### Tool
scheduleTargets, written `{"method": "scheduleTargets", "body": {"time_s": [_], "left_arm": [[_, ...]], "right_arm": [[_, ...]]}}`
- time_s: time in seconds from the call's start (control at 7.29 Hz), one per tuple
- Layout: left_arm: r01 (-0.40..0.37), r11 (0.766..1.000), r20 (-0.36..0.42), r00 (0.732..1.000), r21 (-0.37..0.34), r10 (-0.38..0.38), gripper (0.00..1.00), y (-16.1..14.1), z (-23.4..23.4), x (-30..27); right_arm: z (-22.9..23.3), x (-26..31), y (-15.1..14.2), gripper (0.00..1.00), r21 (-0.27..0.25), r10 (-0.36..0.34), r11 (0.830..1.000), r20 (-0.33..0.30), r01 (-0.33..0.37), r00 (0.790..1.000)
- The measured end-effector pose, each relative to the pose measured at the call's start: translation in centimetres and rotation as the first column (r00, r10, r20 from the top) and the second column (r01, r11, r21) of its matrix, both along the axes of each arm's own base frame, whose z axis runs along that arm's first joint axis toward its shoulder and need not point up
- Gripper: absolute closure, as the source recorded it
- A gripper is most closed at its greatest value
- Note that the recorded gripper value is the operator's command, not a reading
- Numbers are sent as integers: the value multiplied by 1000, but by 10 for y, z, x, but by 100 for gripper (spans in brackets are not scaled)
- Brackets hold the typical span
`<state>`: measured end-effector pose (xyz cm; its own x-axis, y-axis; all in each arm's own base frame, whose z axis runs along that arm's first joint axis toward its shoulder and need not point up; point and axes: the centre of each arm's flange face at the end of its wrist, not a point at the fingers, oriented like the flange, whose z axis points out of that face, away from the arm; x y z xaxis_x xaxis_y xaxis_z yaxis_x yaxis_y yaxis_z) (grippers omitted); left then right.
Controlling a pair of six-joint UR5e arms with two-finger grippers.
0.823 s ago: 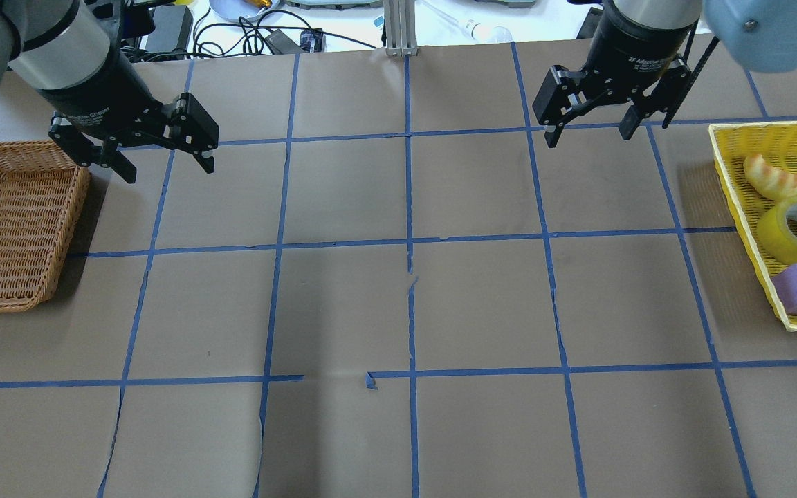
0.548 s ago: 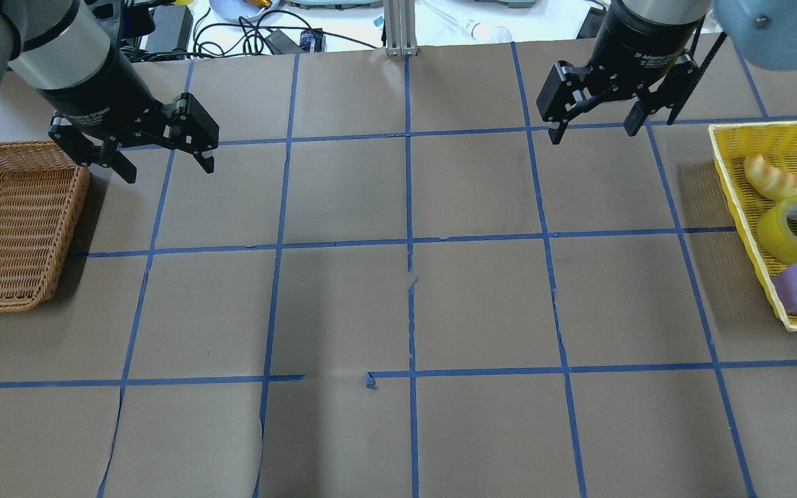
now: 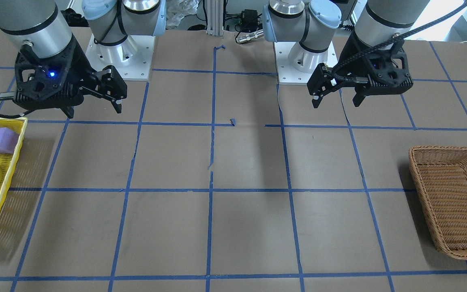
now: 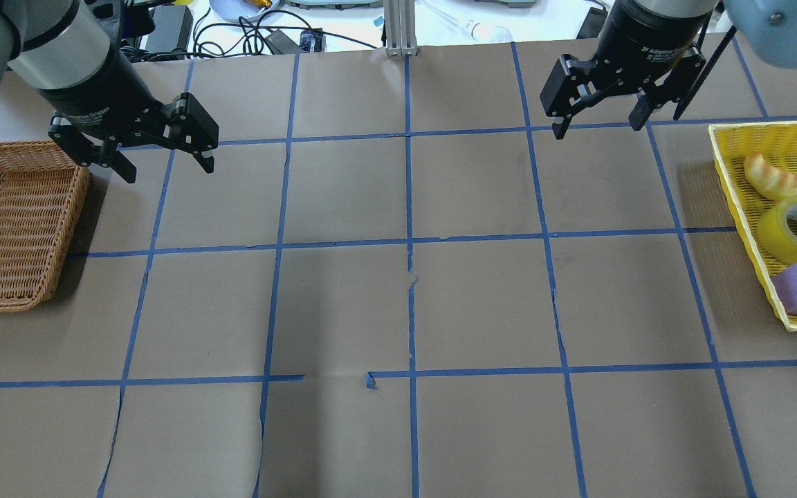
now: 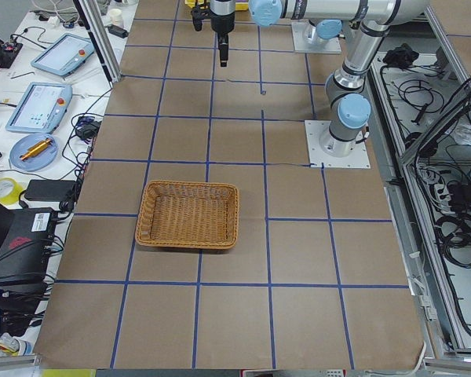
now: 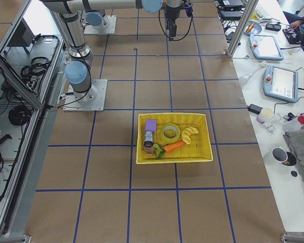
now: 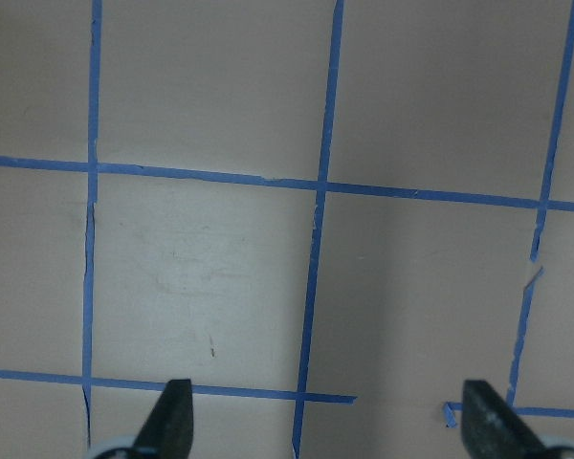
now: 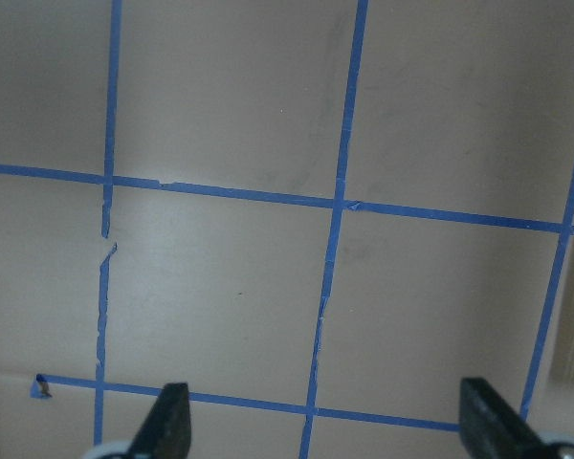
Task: Transfer tape with both arms
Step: 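Move the right gripper toward the yellow basket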
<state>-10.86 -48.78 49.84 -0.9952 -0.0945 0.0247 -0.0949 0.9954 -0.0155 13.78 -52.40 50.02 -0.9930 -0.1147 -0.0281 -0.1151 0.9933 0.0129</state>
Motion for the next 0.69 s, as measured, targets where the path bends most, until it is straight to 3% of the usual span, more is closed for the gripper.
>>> {"method": "scheduleTargets", "body": {"time_s": [0.27,0.69], "left_arm": [[0,1000,0,1000,0,0,0,0,0,0],[0,1000,0,1000,0,0,0,0,0,0]], "right_arm": [[1,-7,2,0,-2,0,1000,-55,0,998],[10,-10,1,0,-26,1,1000,-71,-3,997]]}}
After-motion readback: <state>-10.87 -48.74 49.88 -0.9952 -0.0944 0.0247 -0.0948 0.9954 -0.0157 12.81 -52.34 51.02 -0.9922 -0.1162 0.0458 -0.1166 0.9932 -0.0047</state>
